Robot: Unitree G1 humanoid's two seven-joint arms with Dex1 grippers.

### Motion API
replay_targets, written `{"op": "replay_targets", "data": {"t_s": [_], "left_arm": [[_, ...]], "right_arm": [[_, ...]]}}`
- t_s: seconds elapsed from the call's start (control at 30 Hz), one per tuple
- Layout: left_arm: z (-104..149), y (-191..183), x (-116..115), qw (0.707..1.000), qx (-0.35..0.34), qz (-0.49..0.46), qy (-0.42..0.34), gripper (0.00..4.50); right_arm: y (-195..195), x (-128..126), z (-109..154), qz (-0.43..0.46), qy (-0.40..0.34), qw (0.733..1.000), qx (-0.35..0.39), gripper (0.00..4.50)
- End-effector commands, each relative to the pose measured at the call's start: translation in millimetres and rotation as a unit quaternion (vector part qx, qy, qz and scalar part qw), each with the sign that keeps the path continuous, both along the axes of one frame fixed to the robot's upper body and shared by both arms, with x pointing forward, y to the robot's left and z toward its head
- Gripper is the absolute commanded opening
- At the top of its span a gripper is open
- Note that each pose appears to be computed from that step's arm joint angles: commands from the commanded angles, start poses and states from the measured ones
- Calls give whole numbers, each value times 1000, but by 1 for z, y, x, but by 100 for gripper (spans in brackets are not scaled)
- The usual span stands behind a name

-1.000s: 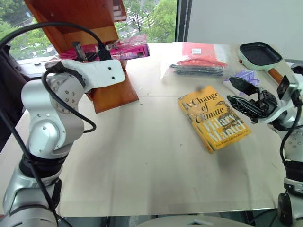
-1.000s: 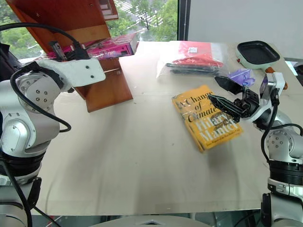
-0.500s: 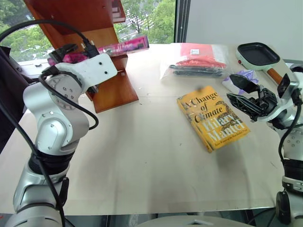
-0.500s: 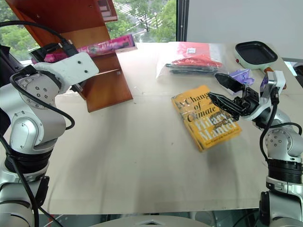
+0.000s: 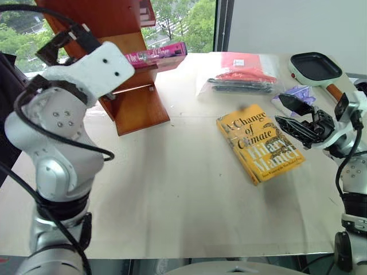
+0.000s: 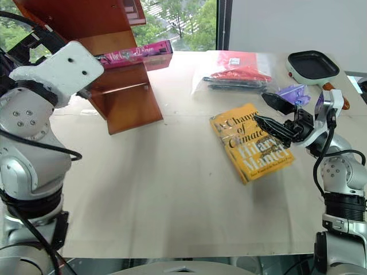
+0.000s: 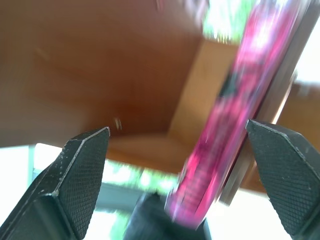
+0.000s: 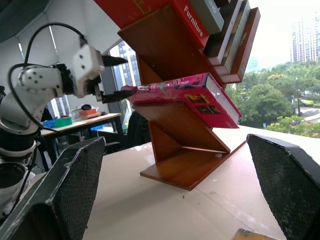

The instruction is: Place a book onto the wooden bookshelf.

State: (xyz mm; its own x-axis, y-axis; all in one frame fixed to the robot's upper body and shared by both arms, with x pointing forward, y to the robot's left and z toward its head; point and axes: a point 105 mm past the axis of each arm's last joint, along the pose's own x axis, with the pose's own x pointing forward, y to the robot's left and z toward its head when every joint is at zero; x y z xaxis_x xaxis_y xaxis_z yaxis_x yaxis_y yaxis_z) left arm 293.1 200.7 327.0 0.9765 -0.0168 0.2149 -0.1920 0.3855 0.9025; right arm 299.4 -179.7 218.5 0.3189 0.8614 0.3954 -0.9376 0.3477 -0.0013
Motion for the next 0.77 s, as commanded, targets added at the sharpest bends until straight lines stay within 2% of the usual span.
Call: {"op": "replay_targets", "data": {"t_s": [0.03, 0.1, 0.13, 0.2, 0.23, 0.3, 0.4, 0.5, 0.63, 0.77], "left_arm": [[-16, -14, -15, 987, -124, -95, -29, 448], [-37, -15, -17, 976, -181, -119, -4, 448], [-65, -21, -18, 960, -231, -154, 43, 448], [-105, -35, -29, 897, -367, -224, 104, 448], [-122, -38, -35, 871, -410, -238, 131, 448], [-148, -41, -43, 843, -445, -246, 174, 448], [-193, -37, -55, 832, -440, -222, 255, 448], [-220, -34, -61, 826, -429, -209, 299, 448], [-233, -33, -64, 818, -428, -217, 317, 448], [-238, -39, -66, 808, -414, -246, 339, 448]], "right_arm": [[-14, -5, -4, -17, -17, 999, -36, 450], [-20, -6, -10, -25, -12, 999, -47, 450], [-28, -8, -19, -42, -7, 997, -58, 450], [-42, -13, -35, -73, 2, 994, -83, 450], [-48, -15, -40, -88, 5, 992, -92, 450], [-54, -21, -48, -102, 11, 989, -105, 450], [-69, -35, -68, -126, 29, 981, -147, 450], [-91, -50, -94, -163, 57, 964, -201, 450], [-113, -66, -123, -198, 86, 943, -253, 450], [-123, -68, -144, -231, 99, 923, -293, 450]]}}
